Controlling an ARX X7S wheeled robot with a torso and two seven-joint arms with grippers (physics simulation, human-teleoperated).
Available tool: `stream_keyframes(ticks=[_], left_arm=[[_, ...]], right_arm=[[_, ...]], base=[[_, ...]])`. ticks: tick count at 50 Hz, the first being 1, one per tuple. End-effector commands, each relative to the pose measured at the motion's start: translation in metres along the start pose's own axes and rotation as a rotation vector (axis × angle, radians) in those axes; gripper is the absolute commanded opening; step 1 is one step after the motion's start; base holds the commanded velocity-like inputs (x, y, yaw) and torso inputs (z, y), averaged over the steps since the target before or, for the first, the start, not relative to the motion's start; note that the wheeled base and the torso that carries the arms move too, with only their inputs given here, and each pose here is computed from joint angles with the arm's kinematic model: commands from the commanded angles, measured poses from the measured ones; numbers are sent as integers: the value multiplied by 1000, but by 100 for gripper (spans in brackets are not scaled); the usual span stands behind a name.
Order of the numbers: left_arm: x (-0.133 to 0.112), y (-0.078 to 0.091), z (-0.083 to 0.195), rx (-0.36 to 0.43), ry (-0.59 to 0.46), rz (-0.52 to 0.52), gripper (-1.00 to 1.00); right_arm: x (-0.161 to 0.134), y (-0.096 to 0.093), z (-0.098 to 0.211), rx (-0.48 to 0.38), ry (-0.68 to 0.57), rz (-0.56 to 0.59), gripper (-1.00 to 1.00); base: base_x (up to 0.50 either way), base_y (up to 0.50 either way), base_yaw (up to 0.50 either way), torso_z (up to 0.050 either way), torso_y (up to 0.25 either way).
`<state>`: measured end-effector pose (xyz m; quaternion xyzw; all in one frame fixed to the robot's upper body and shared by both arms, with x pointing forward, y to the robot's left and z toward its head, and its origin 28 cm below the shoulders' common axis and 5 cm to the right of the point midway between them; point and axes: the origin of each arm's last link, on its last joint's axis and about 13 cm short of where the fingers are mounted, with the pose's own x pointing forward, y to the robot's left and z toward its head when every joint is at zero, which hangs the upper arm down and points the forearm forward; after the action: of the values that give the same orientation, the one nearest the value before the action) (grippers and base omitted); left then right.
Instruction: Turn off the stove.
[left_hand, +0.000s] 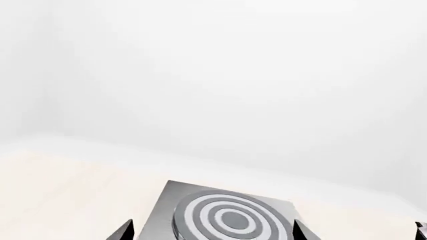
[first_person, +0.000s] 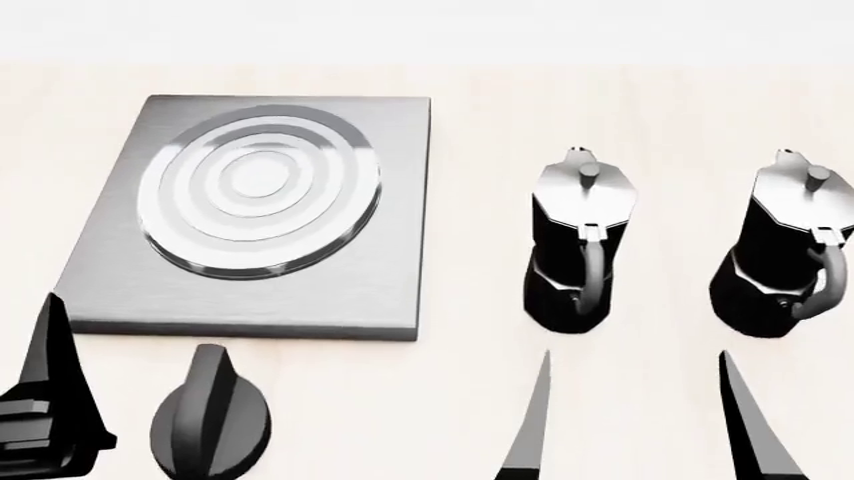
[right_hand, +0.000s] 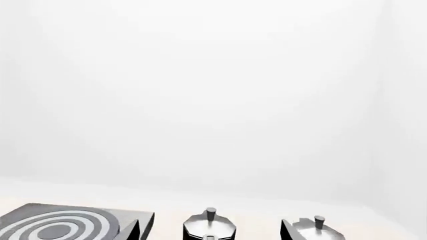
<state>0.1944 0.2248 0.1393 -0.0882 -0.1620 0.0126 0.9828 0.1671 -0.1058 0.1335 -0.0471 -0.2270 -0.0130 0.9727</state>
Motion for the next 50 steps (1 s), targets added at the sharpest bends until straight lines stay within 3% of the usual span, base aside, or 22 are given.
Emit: stream_keyframes(ticks=[1,39,50], left_arm=[[0,2,1,-6,-9,0,100],[0,1,1,-8,-5,-2,100],[-11,-11,10,-57,-2,-55,100]], right_arm=[[1,-2,-1,-15,-5,-11,100],[2,-2,-1,-13,-6,-7,100],[1,-2,-2,-12,-3,-6,100]], base=[[0,0,0,0,-219],[0,0,0,0,-212],[0,0,0,0,0]])
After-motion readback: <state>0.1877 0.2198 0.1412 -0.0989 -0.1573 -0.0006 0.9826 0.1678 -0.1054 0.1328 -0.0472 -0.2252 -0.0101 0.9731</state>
